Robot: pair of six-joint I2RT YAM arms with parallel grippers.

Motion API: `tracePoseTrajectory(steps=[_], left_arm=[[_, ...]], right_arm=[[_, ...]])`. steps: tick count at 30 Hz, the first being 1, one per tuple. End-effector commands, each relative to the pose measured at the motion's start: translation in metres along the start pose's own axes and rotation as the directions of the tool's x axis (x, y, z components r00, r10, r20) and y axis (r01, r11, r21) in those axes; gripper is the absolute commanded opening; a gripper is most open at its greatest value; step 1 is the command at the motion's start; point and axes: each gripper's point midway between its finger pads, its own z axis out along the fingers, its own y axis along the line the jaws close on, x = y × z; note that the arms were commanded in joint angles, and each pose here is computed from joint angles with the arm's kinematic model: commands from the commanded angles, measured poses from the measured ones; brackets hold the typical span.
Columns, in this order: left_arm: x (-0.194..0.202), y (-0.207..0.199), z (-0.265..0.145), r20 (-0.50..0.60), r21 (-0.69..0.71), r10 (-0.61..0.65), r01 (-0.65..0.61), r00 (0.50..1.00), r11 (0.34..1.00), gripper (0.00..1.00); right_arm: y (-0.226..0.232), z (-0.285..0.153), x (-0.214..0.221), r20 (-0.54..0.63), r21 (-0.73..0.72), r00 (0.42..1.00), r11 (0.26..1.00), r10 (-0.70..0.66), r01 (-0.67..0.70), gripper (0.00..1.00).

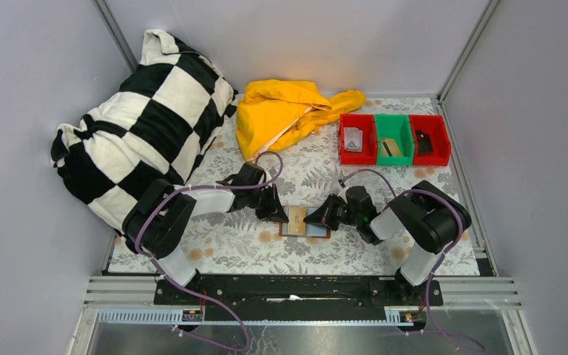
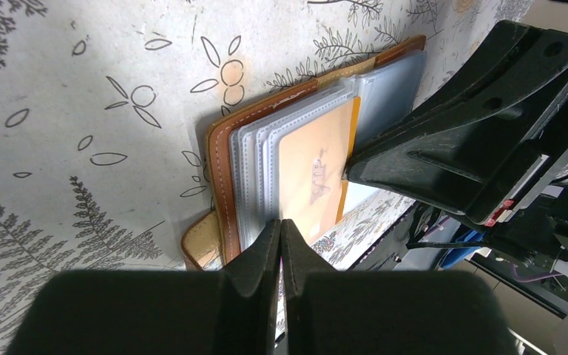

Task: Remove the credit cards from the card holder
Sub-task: Remove the credit card from the card holder.

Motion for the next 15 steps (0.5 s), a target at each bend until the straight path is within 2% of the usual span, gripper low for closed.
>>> tracePoseTrajectory(steps=[1, 15], left_arm=[[0.003, 0.032, 0.005, -0.003, -0.123, -0.011, 0.011, 1.000, 0.992, 0.07], [0.003, 0.041, 0.004, -0.013, -0.133, -0.027, 0.025, 1.000, 0.991, 0.06]], right_arm=[[0.001, -0.004, -0.004, 0.029, -0.016, 1.000, 1.000, -0.011, 0.011, 0.00], [-0.016, -0.021, -0.016, 0.040, 0.069, 0.997, 0.995, -0.073, 0.070, 0.00]])
